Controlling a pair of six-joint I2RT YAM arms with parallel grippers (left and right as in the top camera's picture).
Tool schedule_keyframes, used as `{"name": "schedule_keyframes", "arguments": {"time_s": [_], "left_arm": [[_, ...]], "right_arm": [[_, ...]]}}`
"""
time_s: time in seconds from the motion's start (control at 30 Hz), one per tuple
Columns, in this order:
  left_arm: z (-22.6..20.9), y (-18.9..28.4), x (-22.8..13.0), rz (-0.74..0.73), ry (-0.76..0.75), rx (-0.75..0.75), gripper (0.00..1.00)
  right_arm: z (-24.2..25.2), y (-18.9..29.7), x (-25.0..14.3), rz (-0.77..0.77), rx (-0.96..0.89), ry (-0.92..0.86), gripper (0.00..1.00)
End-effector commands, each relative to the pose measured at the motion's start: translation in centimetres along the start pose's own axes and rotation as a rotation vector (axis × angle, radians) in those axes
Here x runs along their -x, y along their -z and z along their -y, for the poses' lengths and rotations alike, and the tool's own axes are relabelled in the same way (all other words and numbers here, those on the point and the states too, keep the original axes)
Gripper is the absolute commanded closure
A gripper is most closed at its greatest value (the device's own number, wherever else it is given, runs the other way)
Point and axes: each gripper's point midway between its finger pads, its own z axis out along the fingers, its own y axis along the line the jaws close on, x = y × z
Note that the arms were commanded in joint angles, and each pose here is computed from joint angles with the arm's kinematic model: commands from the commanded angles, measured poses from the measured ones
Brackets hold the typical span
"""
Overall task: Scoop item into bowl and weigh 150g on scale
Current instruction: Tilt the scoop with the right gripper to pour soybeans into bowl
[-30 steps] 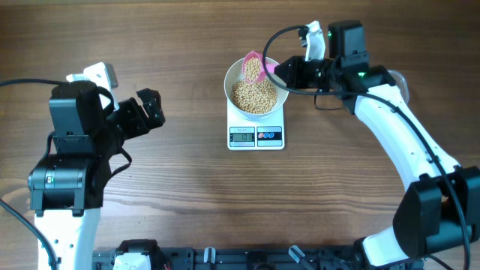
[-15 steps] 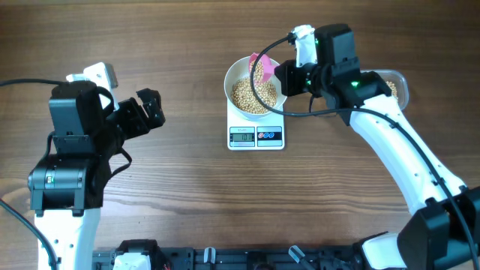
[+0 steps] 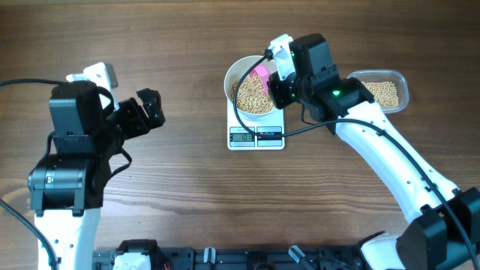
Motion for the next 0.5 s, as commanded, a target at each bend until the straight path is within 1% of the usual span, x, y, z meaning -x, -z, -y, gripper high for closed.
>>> {"name": "schedule_keyframes", "arguments": {"time_s": [0.0, 0.17, 0.23, 0.33, 0.47], "left_arm": [[-0.1, 0.3, 0.7, 0.019, -0.011, 0.008, 0.00], [-0.1, 0.3, 0.7, 0.019, -0.011, 0.008, 0.00], [-0.1, 0.3, 0.7, 0.019, -0.010, 0.008, 0.00], [-0.1, 0.3, 0.7, 0.019, -0.011, 0.008, 0.00], [-0.1, 0.3, 0.7, 0.019, -0.011, 0.008, 0.00]], "right_arm": [[0.7, 1.8, 1.9, 0.055, -0.057, 0.061, 0.96], [1.0, 2.2, 2.1, 0.061, -0.083, 0.110, 0.96], [0.5, 2.8, 2.5, 0.078, -0.085, 0.159, 0.96], [0.9, 4.0, 3.1, 0.100, -0.155, 0.181, 0.96], [0.0, 4.2, 3.2, 0.103, -0.147, 0.209, 0.96]]}}
